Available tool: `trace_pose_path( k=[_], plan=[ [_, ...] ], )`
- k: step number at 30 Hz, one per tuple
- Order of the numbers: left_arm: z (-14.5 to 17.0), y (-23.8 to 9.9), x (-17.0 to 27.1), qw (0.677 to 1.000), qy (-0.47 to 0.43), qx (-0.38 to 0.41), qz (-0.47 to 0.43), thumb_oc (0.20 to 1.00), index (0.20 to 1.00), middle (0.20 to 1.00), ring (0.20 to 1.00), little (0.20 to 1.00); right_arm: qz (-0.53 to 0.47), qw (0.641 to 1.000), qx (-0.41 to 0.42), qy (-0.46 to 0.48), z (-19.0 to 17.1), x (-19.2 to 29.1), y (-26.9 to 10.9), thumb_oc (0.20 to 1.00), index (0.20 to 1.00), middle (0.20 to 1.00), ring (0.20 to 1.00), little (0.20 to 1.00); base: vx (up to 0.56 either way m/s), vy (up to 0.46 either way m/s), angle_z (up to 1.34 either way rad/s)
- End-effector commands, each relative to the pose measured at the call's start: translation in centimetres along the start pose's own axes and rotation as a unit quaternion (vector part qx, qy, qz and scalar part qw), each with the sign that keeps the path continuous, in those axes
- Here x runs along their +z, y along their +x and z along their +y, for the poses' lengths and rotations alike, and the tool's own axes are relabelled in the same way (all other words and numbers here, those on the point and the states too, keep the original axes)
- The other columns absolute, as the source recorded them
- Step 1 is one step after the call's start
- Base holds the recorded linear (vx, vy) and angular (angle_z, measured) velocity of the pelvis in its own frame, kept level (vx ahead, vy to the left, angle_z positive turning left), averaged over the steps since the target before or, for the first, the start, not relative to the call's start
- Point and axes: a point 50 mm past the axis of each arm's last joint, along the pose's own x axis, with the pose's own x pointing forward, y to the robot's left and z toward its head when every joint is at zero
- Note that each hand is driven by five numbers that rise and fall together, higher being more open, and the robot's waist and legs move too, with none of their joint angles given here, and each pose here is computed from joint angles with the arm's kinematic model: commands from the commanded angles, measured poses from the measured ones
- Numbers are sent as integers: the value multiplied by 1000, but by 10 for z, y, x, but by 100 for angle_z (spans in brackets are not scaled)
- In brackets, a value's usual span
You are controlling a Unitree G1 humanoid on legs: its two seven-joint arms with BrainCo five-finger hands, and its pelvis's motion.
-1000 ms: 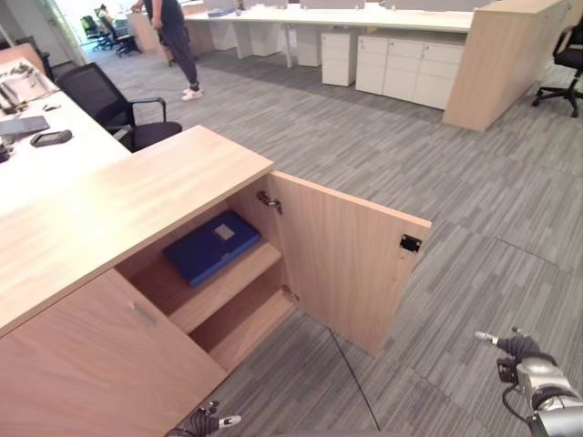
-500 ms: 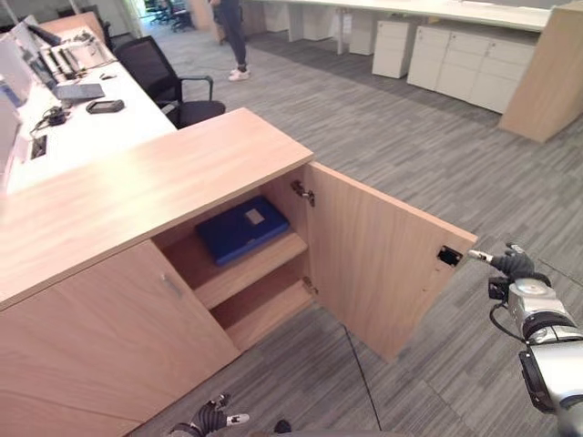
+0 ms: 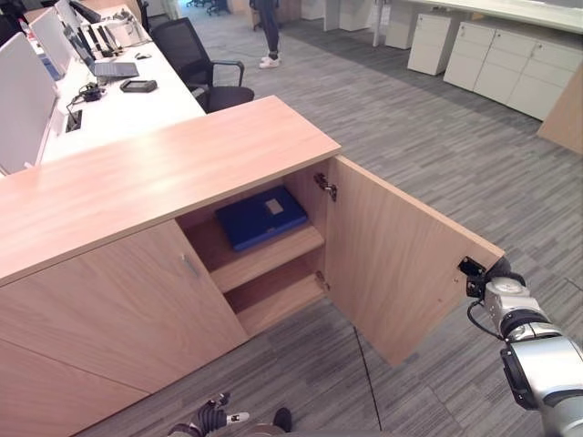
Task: Put the empty folder in the office cabinet
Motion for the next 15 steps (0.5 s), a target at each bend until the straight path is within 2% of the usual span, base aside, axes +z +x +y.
trace_pose_path(
  k=[1, 4, 6, 10, 12, 15],
  plan=[
    [23, 4, 30, 998, 22, 23, -47, 1000, 1000, 1000, 1000, 1000, -20, 995, 92, 10, 61, 4, -9, 1000, 1000, 1000, 1000, 1000, 0, 0, 0],
    [24, 4, 30, 998, 9, 33, -49, 1000, 1000, 1000, 1000, 1000, -11, 990, 139, 4, 85, -17, -20, 1000, 1000, 1000, 1000, 1000, 0, 0, 0],
    [25, 4, 31, 998, -8, 41, -52, 1000, 1000, 1000, 1000, 1000, -9, 978, 206, -9, 113, -44, -40, 1000, 1000, 1000, 1000, 1000, -20, 0, -4],
    [28, 4, 27, 997, -15, 55, -46, 1000, 1000, 1000, 1000, 1000, -22, 958, 281, -56, 129, -69, -65, 1000, 1000, 1000, 1000, 1000, -14, -10, -4],
    [31, 3, 22, 997, -12, 64, -33, 1000, 1000, 1000, 1000, 1000, -36, 933, 340, -110, 134, -86, -86, 1000, 1000, 1000, 1000, 1000, -30, -35, -7],
    [34, 4, 17, 997, -8, 74, -17, 1000, 1000, 1000, 1000, 1000, -39, 918, 372, -133, 137, -98, -101, 1000, 1000, 1000, 1000, 1000, -27, -40, 0]
  ],
)
